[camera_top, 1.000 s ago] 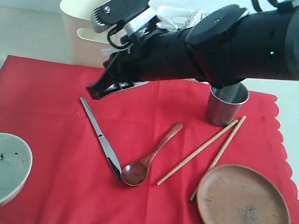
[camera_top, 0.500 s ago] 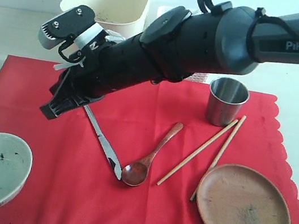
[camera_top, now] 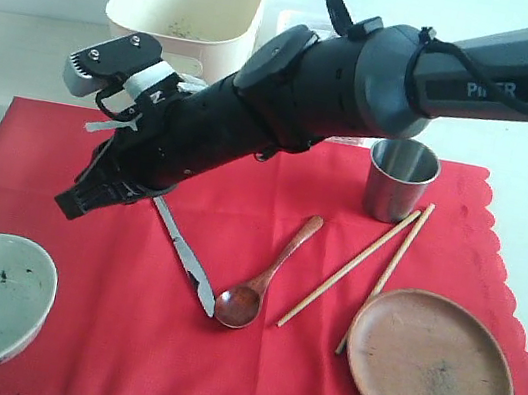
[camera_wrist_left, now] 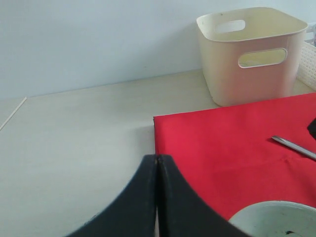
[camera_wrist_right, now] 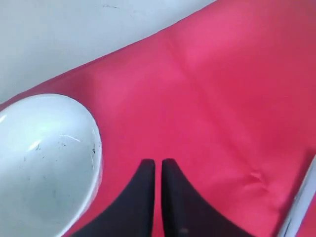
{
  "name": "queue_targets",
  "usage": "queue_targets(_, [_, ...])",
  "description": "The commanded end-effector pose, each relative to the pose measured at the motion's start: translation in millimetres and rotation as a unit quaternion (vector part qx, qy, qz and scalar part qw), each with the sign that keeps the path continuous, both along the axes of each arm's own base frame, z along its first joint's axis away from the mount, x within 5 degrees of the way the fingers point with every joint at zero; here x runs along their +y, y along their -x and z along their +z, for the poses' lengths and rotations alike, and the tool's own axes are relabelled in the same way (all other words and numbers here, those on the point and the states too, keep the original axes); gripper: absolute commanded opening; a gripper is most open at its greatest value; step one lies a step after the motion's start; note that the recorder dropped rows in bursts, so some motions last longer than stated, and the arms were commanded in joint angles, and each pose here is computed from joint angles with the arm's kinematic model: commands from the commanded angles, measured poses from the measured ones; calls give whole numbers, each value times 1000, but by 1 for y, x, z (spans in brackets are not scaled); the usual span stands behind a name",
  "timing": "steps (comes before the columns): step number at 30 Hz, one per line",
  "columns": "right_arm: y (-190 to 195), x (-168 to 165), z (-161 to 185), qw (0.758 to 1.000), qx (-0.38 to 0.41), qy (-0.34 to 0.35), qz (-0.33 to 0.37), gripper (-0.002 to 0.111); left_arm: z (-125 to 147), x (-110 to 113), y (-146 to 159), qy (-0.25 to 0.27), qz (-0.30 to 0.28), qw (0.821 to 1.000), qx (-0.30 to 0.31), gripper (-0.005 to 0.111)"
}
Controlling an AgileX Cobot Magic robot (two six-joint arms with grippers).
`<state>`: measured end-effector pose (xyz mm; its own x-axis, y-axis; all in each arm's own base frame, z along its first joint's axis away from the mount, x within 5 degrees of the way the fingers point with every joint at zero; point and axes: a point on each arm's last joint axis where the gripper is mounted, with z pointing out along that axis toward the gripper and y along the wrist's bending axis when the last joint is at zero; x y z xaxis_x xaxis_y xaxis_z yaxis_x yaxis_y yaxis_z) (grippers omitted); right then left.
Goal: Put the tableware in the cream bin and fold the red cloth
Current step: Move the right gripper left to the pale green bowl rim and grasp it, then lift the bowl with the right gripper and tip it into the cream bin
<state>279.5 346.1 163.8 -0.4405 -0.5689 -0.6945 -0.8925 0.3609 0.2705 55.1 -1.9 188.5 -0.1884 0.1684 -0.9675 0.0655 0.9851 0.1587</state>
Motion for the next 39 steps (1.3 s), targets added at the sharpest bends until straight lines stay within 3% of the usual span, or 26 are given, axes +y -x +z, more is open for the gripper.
queue_targets(1, [14,15,3,1000,-19,-1,8,19,0,0,0,3,1,1000,-5,0])
queue_targets(7, [36,36,3,997,-74,9,19,50,0,0,0,3,1,1000,-5,0])
queue_targets(11, [50,42,2,993,-95,25,62,61,0,0,0,3,1,1000,-5,0])
queue_targets(39, [54,44,-25,989,-95,64,95,64,0,0,0,3,1,1000,-5,0])
